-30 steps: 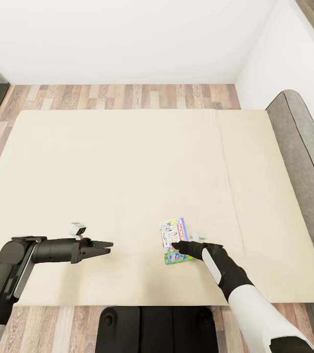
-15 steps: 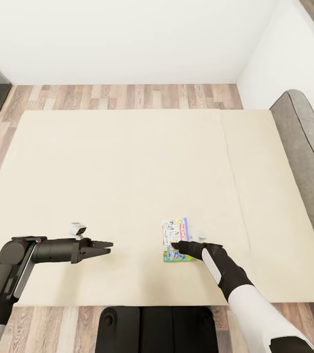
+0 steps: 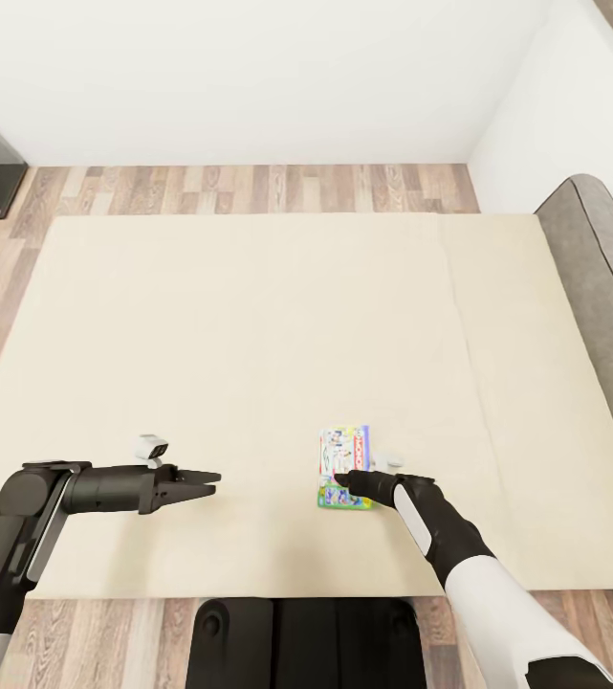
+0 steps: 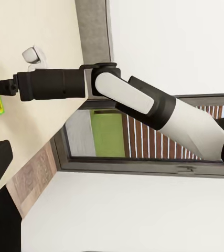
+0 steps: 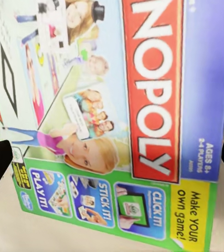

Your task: Put all the toys in the child's room - the three board games (two on the bed and one on the table), the two jigsaw puzzles on the table, and the tennis ball on the table - inside the toy box on the table in the child's room.

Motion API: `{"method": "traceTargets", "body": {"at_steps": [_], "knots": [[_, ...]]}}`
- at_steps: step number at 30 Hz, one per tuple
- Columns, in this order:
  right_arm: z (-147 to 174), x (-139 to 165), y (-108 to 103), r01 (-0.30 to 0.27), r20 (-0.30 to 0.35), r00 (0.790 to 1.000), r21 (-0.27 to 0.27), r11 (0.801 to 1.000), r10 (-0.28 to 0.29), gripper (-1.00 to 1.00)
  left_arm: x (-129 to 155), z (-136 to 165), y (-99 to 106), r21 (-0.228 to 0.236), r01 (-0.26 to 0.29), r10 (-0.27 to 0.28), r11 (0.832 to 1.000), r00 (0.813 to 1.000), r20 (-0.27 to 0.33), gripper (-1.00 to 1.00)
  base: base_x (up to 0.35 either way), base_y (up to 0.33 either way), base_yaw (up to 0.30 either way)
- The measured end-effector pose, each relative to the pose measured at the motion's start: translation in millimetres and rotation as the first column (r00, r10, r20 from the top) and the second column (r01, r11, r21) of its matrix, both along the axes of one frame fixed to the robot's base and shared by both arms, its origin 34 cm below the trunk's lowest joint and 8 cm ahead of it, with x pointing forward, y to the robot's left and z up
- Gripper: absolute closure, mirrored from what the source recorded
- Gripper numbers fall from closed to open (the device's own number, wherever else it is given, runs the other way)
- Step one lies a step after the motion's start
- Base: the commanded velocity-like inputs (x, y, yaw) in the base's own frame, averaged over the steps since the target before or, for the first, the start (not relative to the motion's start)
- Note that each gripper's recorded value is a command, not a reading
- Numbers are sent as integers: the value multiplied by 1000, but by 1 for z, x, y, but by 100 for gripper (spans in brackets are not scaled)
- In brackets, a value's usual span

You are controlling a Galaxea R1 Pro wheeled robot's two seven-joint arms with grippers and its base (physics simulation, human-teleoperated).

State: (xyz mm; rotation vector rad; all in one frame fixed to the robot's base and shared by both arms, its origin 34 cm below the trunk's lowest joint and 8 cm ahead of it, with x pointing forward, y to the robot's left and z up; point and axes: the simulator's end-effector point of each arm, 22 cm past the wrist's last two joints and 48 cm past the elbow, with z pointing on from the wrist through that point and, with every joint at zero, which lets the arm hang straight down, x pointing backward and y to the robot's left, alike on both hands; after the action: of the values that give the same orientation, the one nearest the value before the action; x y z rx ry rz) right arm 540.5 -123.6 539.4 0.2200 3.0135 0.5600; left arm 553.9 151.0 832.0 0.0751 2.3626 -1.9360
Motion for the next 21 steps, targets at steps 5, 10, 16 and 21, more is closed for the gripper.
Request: {"method": "traceTargets", "body": {"at_steps": [5,10,16,21], "knots": [[0,0,1,0,0,1000,1,1000,0,-100,0,0,0,0,0,0,1000,1000,0,-100,0,58,0],[0,0,1,0,0,1000,1,1000,0,-100,0,0,0,0,0,0,1000,1000,0,-100,0,94,0],[0,0,1,0,0,1000,1,1000,0,-100,0,0,0,0,0,0,1000,1000,0,-100,0,61,0],[0,0,1,0,0,1000,1,1000,0,-100,0,0,0,0,0,0,1000,1000,0,-100,0,90,0]]}}
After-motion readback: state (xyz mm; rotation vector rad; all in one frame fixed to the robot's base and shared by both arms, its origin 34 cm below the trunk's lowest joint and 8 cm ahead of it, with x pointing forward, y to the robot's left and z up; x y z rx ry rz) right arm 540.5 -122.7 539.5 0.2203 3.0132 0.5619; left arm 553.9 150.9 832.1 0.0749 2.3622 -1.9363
